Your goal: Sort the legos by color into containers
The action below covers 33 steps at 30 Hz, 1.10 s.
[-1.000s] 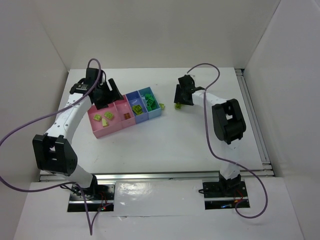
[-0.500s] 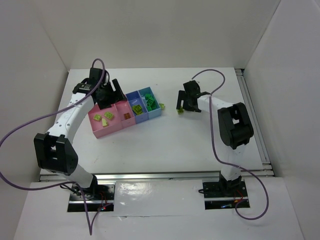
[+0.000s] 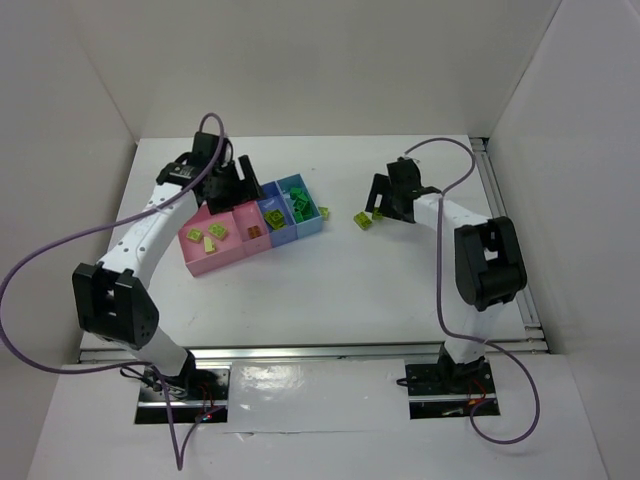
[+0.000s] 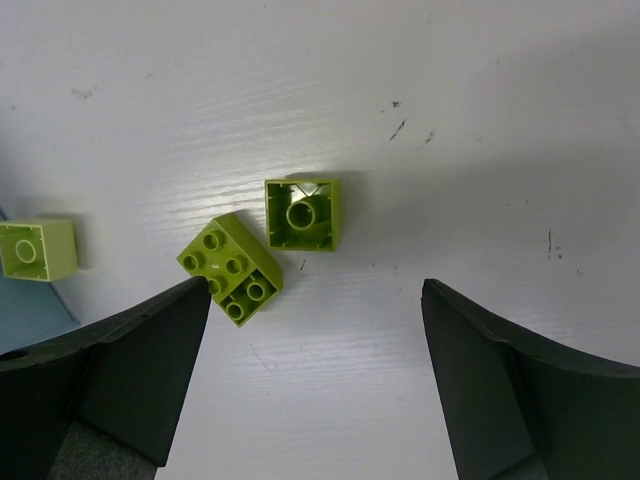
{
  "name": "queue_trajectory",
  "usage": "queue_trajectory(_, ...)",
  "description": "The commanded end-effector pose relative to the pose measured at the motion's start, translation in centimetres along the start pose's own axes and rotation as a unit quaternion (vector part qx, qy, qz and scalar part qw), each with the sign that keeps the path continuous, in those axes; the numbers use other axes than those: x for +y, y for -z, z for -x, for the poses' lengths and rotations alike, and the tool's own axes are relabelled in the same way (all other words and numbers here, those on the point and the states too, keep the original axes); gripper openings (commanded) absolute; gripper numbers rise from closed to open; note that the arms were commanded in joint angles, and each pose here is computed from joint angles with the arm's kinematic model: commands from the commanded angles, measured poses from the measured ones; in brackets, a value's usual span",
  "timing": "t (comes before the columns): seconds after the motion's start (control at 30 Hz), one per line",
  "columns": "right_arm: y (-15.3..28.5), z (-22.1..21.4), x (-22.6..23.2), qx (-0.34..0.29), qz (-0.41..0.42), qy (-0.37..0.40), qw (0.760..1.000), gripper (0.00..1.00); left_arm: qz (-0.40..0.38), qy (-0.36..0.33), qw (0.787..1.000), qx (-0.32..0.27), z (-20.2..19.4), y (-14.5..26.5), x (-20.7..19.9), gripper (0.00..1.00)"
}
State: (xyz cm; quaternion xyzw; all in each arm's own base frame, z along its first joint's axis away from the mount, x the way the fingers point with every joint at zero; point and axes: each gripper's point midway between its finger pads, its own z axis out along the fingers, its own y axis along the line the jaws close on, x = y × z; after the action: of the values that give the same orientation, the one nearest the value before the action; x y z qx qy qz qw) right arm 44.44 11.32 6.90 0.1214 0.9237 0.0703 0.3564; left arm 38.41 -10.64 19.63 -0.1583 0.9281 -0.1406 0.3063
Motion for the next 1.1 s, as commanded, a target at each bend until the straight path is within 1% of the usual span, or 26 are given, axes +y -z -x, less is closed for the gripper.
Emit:
queue_trajectory(0.0,-0.3,2.5,1.2,-0.029,0.019,-0.016,0.999,0.93,-0.030,-0.055,0.998,-0.015,0.4,0.3,-4.2,0.87)
queue_trajectory(0.03,-0.6,3.3,1.7,-0.035,0.022,-0.017,0.999,0.92,-0.037,-0.062,0.997,-0.014,0.3,0.6,-5.2,0.87)
queue_trajectory(0.1,-1.9,2.5,1.4,-0.016,0.012,-0.010,1.000,0.88,-0.043,-0.072,0.996,-0.007,-0.3,0.3,-6.7,0.87)
queue_trajectory(0.13,-2.2,3.3,1.9,-0.022,0.015,-0.011,1.000,0.88,-0.049,-0.077,0.996,-0.009,-0.4,0.5,-7.3,0.87)
queue_trajectory(0.17,-2.5,2.9,1.5,-0.013,0.005,-0.009,1.000,0.86,-0.045,-0.078,0.996,0.002,-1.3,0.1,-7.6,0.87)
queue_trajectory(0.23,-3.5,2.4,1.4,-0.002,0.000,-0.002,1.000,0.83,-0.051,-0.083,0.995,-0.002,-1.4,0.3,-8.8,0.87)
queue_trajectory(0.27,-3.9,1.9,1.0,0.005,-0.010,-0.001,1.000,0.82,-0.053,-0.091,0.994,0.004,-2.4,0.1,-9.7,0.87)
queue_trajectory(0.3,-4.1,1.5,0.6,0.012,-0.019,0.000,1.000,0.80,-0.061,-0.097,0.993,0.003,-2.6,0.4,-10.4,0.87)
queue_trajectory(0.4,-4.5,1.1,0.3,0.015,-0.026,0.001,1.000,0.72,-0.058,-0.117,0.991,0.015,-4.0,-0.2,-11.8,0.87)
queue_trajectory(0.43,-4.6,0.6,0.0,0.020,-0.029,0.002,0.999,0.69,-0.061,-0.117,0.991,0.011,-3.6,-0.1,-12.1,0.87)
queue_trajectory(0.47,-4.6,0.6,0.0,0.020,-0.029,0.002,0.999,0.63,-0.053,-0.122,0.991,0.018,-4.2,-0.4,-12.0,0.89)
queue_trajectory(0.53,-4.3,1.0,0.0,0.014,-0.030,0.002,0.999,0.51,-0.051,-0.122,0.991,0.021,-4.2,-0.5,-12.1,0.89)
queue_trajectory(0.57,-3.8,1.6,0.2,0.007,-0.027,0.000,1.000,0.39,-0.047,-0.122,0.991,0.017,-4.1,-0.6,-11.9,0.89)
queue_trajectory(0.67,-2.3,3.0,0.5,-0.014,-0.022,-0.003,1.000,0.26,-0.042,-0.118,0.992,0.007,-3.4,-0.3,-11.6,0.89)
queue_trajectory(0.7,-1.8,3.6,1.0,-0.022,-0.011,-0.004,1.000,0.24,-0.039,-0.117,0.992,-0.004,-3.0,0.2,-11.5,0.89)
queue_trajectory(0.73,-1.2,3.8,2.2,-0.026,0.010,-0.002,1.000,0.21,-0.038,-0.117,0.992,-0.015,-2.3,0.8,-11.2,0.89)
queue_trajectory(0.77,-0.3,4.8,2.8,-0.040,0.023,0.003,0.999,0.21,-0.030,-0.113,0.993,-0.020,-1.9,0.9,-10.6,0.90)
queue_trajectory(0.8,0.6,5.5,4.9,-0.051,0.051,0.015,0.997,0.21,-0.019,-0.109,0.993,-0.034,-0.9,1.1,-9.7,0.90)
queue_trajectory(0.9,2.8,7.3,9.0,-0.077,0.116,0.039,0.990,0.21,0.010,-0.089,0.995,-0.048,0.4,2.0,-6.8,0.91)
queue_trajectory(0.93,3.7,6.8,11.5,-0.070,0.154,0.051,0.984,0.21,0.027,-0.071,0.995,-0.061,1.7,2.3,-5.0,0.91)
queue_trajectory(0.97,3.6,6.3,12.8,-0.064,0.170,0.067,0.981,0.21,0.032,-0.055,0.996,-0.069,2.2,3.0,-4.0,0.91)
queue_trajectory(1.0,4.7,6.6,15.6,-0.075,0.199,0.085,0.973,0.21,0.033,-0.034,0.996,-0.074,2.6,3.4,-3.2,0.91)
queue_trajectory(1.03,4.9,6.1,17.2,-0.071,0.219,0.098,0.968,0.21,0.045,-0.005,0.996,-0.082,3.7,3.8,-1.3,0.91)
queue_trajectory(1.07,4.2,5.2,18.4,-0.061,0.229,0.111,0.965,0.21,0.047,0.012,0.995,-0.086,4.0,4.2,-0.5,0.91)
